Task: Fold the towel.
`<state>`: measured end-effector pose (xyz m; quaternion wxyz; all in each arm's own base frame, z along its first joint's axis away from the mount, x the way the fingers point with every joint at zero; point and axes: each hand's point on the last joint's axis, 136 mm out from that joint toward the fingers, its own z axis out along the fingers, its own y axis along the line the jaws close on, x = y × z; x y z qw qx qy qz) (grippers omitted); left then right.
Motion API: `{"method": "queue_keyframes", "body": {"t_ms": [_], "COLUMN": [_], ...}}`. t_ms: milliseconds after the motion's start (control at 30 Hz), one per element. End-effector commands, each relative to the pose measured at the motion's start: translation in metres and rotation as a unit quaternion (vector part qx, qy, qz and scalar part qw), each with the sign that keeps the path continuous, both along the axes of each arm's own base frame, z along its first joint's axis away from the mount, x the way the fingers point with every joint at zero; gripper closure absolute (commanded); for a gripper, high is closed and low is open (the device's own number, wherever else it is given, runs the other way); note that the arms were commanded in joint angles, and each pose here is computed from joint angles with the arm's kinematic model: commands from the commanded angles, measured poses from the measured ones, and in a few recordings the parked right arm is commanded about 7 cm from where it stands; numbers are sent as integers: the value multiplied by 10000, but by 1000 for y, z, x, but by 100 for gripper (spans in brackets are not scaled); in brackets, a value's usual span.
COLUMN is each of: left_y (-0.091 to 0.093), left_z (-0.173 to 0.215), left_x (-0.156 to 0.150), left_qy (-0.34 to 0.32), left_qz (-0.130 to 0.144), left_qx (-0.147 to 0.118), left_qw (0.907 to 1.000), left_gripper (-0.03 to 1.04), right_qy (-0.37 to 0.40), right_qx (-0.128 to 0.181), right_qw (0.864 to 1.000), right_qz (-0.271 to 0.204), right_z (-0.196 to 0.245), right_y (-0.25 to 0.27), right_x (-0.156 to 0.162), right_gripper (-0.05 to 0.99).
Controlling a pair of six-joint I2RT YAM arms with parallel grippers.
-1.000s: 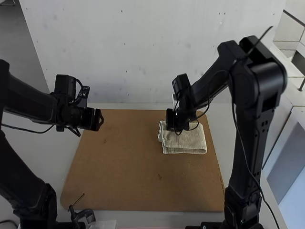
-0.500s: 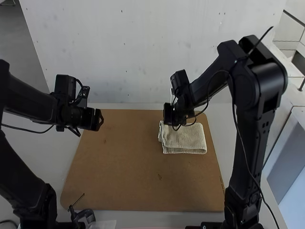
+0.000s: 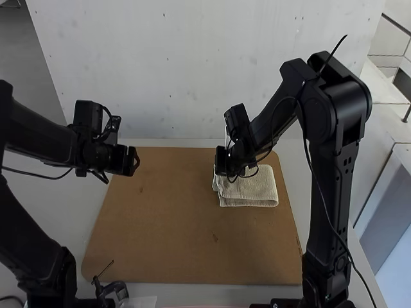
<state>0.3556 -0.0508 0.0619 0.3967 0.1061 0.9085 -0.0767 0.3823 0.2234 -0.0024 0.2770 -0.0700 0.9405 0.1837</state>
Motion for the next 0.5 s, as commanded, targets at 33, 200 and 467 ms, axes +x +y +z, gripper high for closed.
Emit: {"method": "queue_keyframes", "body": {"t_ms": [33,200,467], "left_y": [-3,-3,-1], "left_z": [-10,-10,9], "left_x": [-6,-6,-1], "left_qy": [128,127,-159], "left_qz": [-37,-42,-1], "left_qx": [-35,-30,-24], "left_qw": [9999,9999,9999], "left_gripper": [13,13,13], "right_qy": [99,-77,-1480], "right_qx": [96,270,799], "right_qw": [9999,9995,9807], "right_qz": [-6,-152,-1001], "right_z": [-5,15,139], "right_y": [4,0,-39], "right_x": [-6,4,56], "right_gripper": [88,63,42]}}
